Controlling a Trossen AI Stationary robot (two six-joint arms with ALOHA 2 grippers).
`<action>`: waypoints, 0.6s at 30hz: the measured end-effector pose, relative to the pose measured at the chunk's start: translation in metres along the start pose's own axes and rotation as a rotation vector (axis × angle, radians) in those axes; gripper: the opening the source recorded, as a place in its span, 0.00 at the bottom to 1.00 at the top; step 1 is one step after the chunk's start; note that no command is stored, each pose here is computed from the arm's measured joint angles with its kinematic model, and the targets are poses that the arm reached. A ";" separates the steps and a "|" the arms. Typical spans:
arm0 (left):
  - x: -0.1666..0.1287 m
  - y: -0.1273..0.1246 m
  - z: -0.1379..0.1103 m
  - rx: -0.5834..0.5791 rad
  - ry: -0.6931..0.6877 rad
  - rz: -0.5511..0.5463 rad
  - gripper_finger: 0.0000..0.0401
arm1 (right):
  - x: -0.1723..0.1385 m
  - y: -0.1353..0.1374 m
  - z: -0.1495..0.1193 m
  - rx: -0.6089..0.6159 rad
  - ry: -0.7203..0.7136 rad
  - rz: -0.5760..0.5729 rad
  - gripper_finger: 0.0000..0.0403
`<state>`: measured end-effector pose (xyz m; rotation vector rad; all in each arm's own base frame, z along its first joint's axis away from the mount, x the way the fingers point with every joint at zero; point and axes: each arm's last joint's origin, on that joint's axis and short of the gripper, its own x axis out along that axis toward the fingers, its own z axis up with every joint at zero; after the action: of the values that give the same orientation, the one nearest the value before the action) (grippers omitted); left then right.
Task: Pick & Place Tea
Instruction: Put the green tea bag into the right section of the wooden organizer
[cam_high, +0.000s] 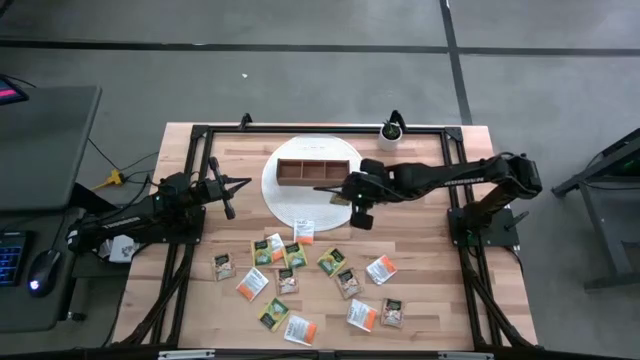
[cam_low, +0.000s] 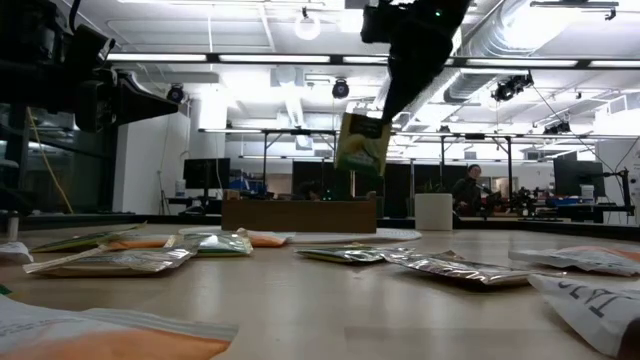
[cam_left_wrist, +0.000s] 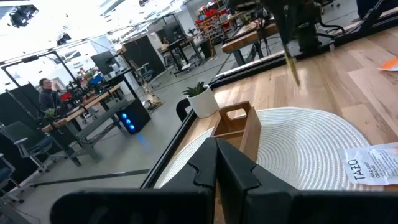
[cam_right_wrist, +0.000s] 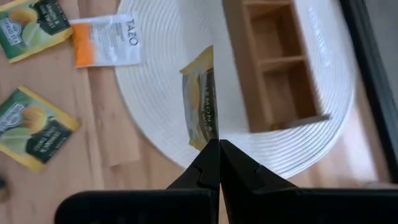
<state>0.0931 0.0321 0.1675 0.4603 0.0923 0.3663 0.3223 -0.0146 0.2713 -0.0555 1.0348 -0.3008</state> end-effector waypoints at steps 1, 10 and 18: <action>0.000 0.000 0.000 0.000 0.000 0.000 0.00 | -0.001 -0.003 0.002 -0.007 -0.005 -0.004 0.00; 0.000 0.000 0.000 0.000 0.000 0.000 0.00 | -0.007 -0.039 0.028 -0.078 -0.044 -0.056 0.00; 0.000 0.000 0.000 0.000 0.000 0.000 0.00 | 0.005 -0.068 0.044 -0.183 0.034 -0.092 0.00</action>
<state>0.0931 0.0321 0.1675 0.4604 0.0922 0.3662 0.3468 -0.0851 0.3025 -0.2646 1.0931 -0.2905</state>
